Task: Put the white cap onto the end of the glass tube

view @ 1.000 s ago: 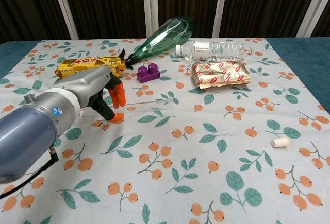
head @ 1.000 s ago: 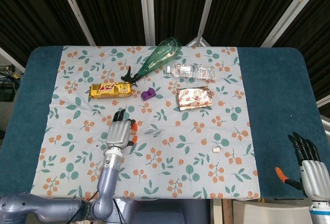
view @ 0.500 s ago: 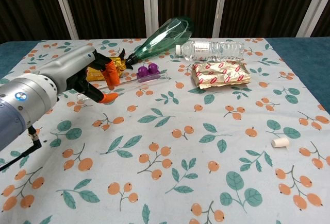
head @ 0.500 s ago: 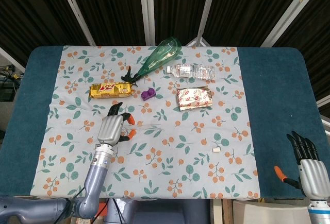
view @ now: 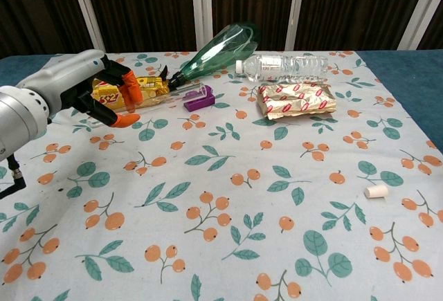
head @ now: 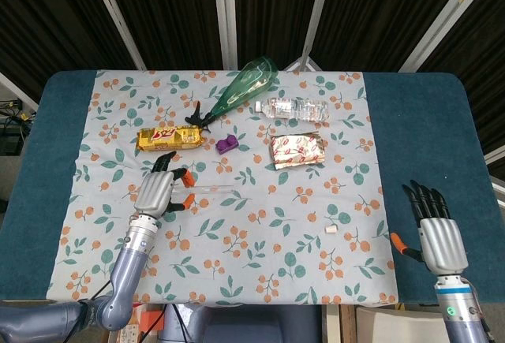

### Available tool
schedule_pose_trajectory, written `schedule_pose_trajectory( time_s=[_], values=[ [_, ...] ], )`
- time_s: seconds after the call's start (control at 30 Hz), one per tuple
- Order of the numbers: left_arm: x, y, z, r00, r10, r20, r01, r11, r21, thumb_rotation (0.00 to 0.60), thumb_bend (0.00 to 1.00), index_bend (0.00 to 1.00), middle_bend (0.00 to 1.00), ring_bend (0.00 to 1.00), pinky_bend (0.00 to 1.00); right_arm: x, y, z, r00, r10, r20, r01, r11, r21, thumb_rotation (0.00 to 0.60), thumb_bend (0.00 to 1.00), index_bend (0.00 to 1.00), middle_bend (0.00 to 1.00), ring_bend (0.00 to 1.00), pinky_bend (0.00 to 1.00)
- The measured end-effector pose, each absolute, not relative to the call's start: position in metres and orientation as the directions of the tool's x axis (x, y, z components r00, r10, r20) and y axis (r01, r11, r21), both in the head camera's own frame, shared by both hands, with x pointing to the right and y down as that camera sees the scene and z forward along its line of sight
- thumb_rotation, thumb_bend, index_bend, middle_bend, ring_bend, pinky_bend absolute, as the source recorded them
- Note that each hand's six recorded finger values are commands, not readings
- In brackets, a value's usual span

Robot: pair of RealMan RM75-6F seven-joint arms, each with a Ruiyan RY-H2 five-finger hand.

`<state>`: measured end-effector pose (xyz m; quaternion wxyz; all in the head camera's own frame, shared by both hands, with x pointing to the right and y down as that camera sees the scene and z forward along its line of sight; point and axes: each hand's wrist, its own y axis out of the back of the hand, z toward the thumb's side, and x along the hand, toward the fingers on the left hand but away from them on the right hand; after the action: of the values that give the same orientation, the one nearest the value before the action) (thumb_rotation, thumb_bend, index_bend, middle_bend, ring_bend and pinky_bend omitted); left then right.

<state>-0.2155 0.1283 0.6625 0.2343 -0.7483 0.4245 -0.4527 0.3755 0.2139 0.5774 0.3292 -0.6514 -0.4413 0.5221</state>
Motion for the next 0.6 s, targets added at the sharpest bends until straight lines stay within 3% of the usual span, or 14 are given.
schedule_pose_trajectory(
  time_s=[0.2,0.6],
  values=[
    [-0.215,0.120,0.663,0.233,-0.848,0.476,-0.442,-0.529,-0.725,0.600,0.55,0.62,0.51,0.06,0.00,0.344,0.190,0.595,0.115,0.912,-0.393,0.201,-0.409,-0.890,0.600,0.31,0.24,0.00,0.00,0.00],
    [-0.215,0.112,0.654,0.262,-0.848,0.460,-0.465,-0.529,-0.710,0.600,0.55,0.62,0.51,0.06,0.00,0.303,0.175,0.638,0.256,0.839,-0.481,0.050,-0.508,-0.860,0.600,0.31,0.33,0.05,0.00,0.00]
  ],
)
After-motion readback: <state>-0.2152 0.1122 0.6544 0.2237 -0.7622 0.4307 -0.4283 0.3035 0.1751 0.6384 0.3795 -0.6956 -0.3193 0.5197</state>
